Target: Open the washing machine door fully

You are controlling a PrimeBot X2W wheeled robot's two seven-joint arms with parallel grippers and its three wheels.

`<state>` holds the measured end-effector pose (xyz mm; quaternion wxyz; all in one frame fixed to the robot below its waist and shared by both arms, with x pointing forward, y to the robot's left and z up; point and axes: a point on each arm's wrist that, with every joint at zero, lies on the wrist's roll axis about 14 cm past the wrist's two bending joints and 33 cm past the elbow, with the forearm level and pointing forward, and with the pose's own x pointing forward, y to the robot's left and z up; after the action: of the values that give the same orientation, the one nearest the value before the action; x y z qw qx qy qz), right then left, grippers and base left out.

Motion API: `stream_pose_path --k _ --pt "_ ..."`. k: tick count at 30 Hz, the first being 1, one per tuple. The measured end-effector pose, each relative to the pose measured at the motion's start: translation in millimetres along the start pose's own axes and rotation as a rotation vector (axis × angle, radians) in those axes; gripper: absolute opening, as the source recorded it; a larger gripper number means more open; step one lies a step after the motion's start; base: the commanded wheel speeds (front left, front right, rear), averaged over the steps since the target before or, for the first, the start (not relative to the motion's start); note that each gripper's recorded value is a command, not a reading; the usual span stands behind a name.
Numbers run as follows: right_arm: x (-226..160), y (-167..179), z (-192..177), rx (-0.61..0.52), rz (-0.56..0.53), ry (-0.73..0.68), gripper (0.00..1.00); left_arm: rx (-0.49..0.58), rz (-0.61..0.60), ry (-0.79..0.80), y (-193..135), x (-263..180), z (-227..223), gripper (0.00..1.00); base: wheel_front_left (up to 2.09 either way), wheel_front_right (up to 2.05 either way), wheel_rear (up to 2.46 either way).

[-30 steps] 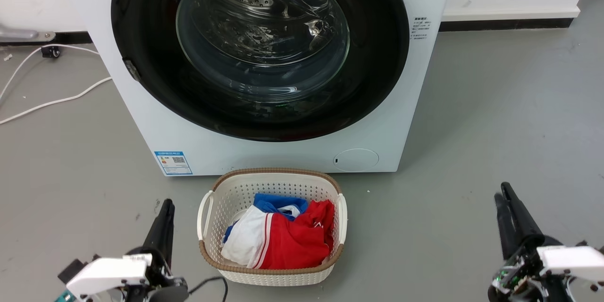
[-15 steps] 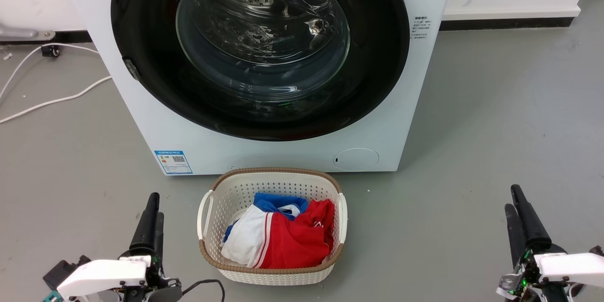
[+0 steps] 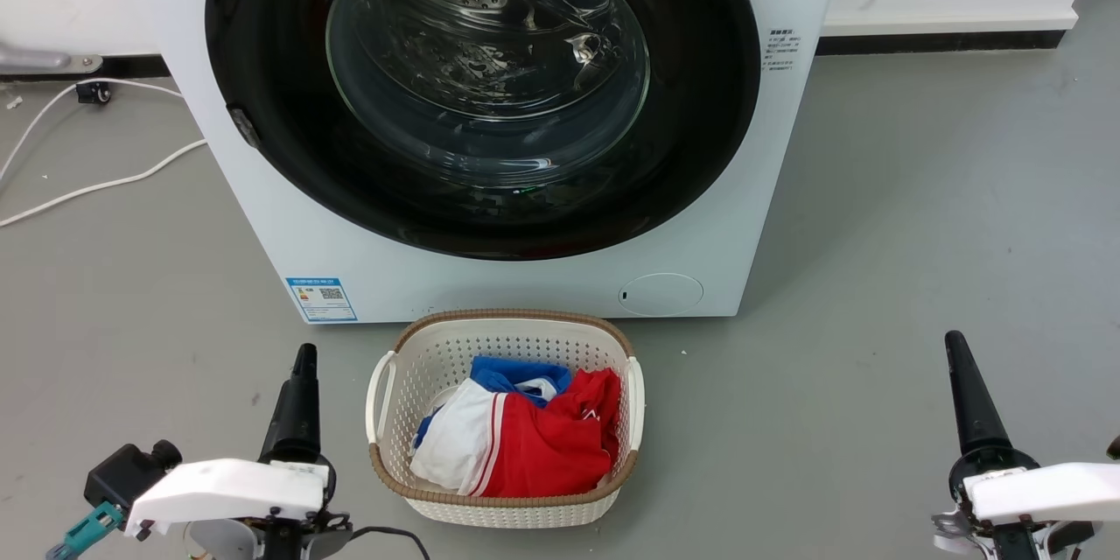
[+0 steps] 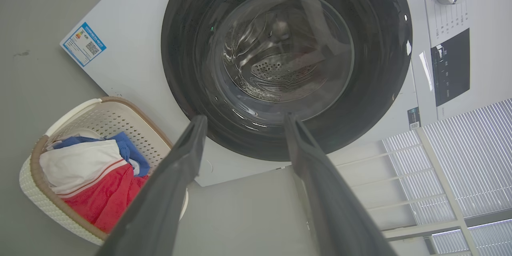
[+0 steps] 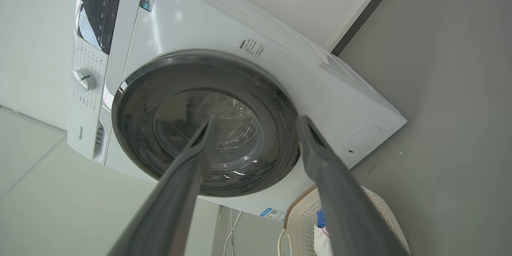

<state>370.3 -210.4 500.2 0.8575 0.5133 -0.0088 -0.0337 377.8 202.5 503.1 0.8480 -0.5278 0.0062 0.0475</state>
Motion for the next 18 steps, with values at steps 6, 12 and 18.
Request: stream_pose_path --k 6,12,18 --pt "-2.1 8.4 -0.7 -0.173 0.03 -0.002 1.0 0.175 0.018 0.005 -0.4 -3.3 -6.9 1.0 0.0 0.0 0.0" --pt "-4.8 13.6 -2.8 -0.303 0.051 -0.002 1.0 0.295 0.019 -0.005 -3.2 -5.1 -8.0 1.0 0.0 0.0 0.0" --pt "-7.6 14.7 -4.8 -0.407 0.061 -0.003 1.0 0.395 0.003 -0.012 -7.8 -7.2 -9.8 1.0 0.0 0.0 0.0"
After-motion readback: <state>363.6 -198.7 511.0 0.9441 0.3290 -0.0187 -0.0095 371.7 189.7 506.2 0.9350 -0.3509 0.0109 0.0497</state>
